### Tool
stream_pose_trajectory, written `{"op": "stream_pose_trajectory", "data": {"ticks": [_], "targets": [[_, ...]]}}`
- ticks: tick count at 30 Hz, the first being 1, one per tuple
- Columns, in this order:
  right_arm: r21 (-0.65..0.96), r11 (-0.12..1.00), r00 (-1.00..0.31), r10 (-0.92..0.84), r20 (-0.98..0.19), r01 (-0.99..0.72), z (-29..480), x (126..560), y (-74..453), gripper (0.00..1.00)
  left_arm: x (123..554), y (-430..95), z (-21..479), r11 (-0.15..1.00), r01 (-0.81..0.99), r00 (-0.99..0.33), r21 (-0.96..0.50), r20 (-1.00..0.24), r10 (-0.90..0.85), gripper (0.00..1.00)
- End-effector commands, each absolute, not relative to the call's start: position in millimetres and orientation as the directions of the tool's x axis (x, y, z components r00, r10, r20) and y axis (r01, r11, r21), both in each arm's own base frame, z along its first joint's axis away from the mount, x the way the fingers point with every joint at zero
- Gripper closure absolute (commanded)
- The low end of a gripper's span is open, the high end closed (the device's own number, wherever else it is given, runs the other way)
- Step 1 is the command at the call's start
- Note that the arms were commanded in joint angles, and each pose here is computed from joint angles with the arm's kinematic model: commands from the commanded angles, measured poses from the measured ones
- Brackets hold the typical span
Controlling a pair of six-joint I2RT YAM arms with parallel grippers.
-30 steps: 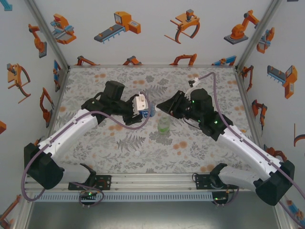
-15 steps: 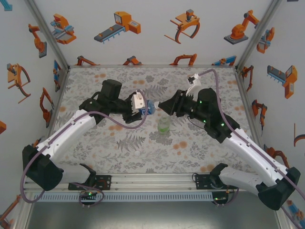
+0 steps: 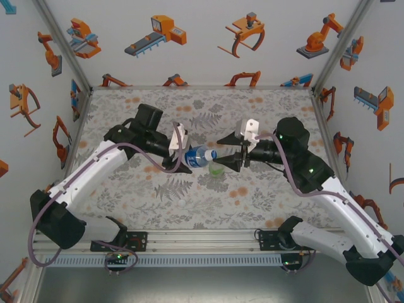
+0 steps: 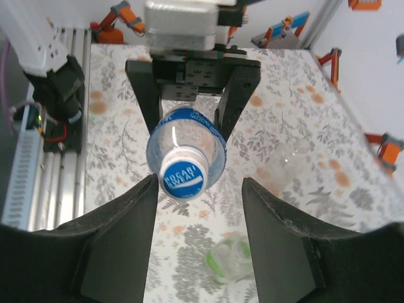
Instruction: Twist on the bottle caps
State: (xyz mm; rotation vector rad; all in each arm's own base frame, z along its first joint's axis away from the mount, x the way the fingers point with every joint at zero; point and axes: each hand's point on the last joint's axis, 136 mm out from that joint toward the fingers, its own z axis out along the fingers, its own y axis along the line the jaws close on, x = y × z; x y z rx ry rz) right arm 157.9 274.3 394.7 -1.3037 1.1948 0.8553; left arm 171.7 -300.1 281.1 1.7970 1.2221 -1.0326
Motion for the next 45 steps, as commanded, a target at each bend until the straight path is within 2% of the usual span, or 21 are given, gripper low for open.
{"op": "stream_pose_trajectory", "data": {"ticks": [1,7,11,16,20,24,28,32,35,37,43,45], "targets": [[-0.387,-0.018,0.386,-0.136,-0.912,-0.922,396.7,135.3,274.9,0.47,148.8,-296.3,293.5,-0.402,0.913,0.195,0.061,-0.933,0.301,1.0],[-0.371,-0.088,0.379,-0.1,-0.92,-0.924,394.8,127.8,281.3,0.54,149.2,-297.2,290.1,-0.413,0.91,0.172,0.027,-0.932,0.319,1.0],[-0.378,-0.106,0.385,-0.065,-0.92,-0.92,399.1,124.6,285.1,0.56,149.7,-297.1,288.9,-0.41,0.912,0.172,0.025,-0.93,0.325,1.0],[-0.376,-0.113,0.383,-0.041,-0.923,-0.92,400.4,124.7,289.8,0.64,150.7,-297.4,287.3,-0.408,0.913,0.166,0.018,-0.929,0.331,1.0],[-0.365,-0.119,0.371,-0.035,-0.928,-0.923,399.0,124.3,291.5,0.65,151.3,-297.4,286.7,-0.406,0.914,0.168,0.02,-0.927,0.335,1.0],[-0.332,-0.097,0.338,-0.053,-0.94,-0.938,393.7,128.8,292.5,0.78,153.2,-297.3,285.6,-0.398,0.917,0.173,0.023,-0.922,0.346,1.0],[-0.182,0.072,0.177,-0.069,-0.982,-0.981,389.1,158.9,295.4,1.0,169.3,-298.8,278.5,-0.328,0.944,0.179,0.037,-0.893,0.413,1.0],[0.101,0.294,-0.094,0.04,-0.995,-0.95,385.0,197.3,290.0,1.0,202.4,-299.4,267.2,-0.163,0.982,0.167,0.099,-0.857,0.487,1.0],[0.349,0.43,-0.298,0.183,-0.937,-0.833,379.5,227.6,278.6,1.0,219.8,-296.9,267.1,-0.066,0.985,0.173,0.161,-0.848,0.5,1.0],[0.493,0.478,-0.41,0.274,-0.87,-0.727,371.2,243.6,271.6,1.0,226.7,-294.2,270.3,-0.022,0.981,0.18,0.195,-0.85,0.496,1.0],[0.738,0.556,-0.597,0.461,-0.656,-0.381,337.3,272.8,249.1,1.0,244.7,-288.0,274.1,0.088,0.962,0.182,0.26,-0.843,0.507,1.0],[0.768,0.527,-0.614,0.484,-0.624,-0.364,336.2,273.7,251.9,1.0,248.4,-287.1,273.2,0.105,0.96,0.173,0.26,-0.842,0.511,0.86]]}}
